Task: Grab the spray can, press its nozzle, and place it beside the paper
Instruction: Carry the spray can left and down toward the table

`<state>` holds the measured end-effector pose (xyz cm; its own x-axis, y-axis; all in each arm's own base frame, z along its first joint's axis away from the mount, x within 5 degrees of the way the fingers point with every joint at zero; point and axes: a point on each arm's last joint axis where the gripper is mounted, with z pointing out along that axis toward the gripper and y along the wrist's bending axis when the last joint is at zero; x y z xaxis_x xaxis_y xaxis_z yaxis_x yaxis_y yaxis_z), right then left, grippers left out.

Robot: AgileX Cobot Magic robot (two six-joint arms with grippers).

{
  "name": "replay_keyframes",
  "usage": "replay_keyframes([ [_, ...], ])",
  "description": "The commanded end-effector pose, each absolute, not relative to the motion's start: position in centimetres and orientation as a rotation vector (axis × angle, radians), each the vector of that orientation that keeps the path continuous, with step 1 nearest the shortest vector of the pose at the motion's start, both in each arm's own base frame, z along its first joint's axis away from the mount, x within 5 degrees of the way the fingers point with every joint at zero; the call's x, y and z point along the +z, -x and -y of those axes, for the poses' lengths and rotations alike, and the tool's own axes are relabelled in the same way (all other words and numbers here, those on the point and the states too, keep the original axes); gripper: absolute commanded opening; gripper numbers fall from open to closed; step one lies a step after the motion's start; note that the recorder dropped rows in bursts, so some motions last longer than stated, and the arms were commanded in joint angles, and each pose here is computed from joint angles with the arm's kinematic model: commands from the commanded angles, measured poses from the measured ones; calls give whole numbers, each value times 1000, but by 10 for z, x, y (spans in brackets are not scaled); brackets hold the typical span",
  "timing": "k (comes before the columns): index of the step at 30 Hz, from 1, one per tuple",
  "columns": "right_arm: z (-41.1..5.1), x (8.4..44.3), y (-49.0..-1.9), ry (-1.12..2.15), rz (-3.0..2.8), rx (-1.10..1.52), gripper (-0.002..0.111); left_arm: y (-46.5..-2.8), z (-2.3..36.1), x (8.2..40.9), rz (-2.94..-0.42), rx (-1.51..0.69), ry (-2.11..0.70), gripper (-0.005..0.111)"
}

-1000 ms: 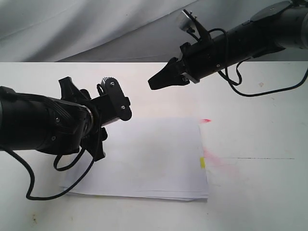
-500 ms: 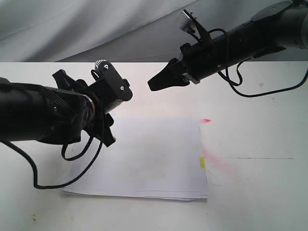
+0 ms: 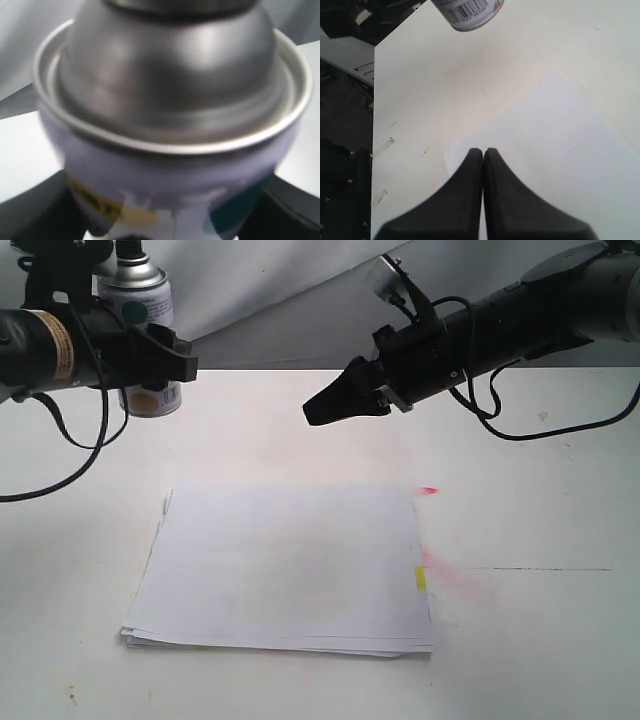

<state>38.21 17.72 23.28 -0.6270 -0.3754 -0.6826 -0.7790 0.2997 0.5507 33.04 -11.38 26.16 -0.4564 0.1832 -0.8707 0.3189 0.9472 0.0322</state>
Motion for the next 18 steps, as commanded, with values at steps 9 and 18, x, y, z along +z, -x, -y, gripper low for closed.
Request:
replay_keyframes([
  [9,-176,236,-380,1016,-2140,1292,0,-353,73,263,-1973,-211,-289,0],
  [18,-176,236,-380,1016,-2140,1292,0,-374,32,231,-1986,-177,-284,0],
])
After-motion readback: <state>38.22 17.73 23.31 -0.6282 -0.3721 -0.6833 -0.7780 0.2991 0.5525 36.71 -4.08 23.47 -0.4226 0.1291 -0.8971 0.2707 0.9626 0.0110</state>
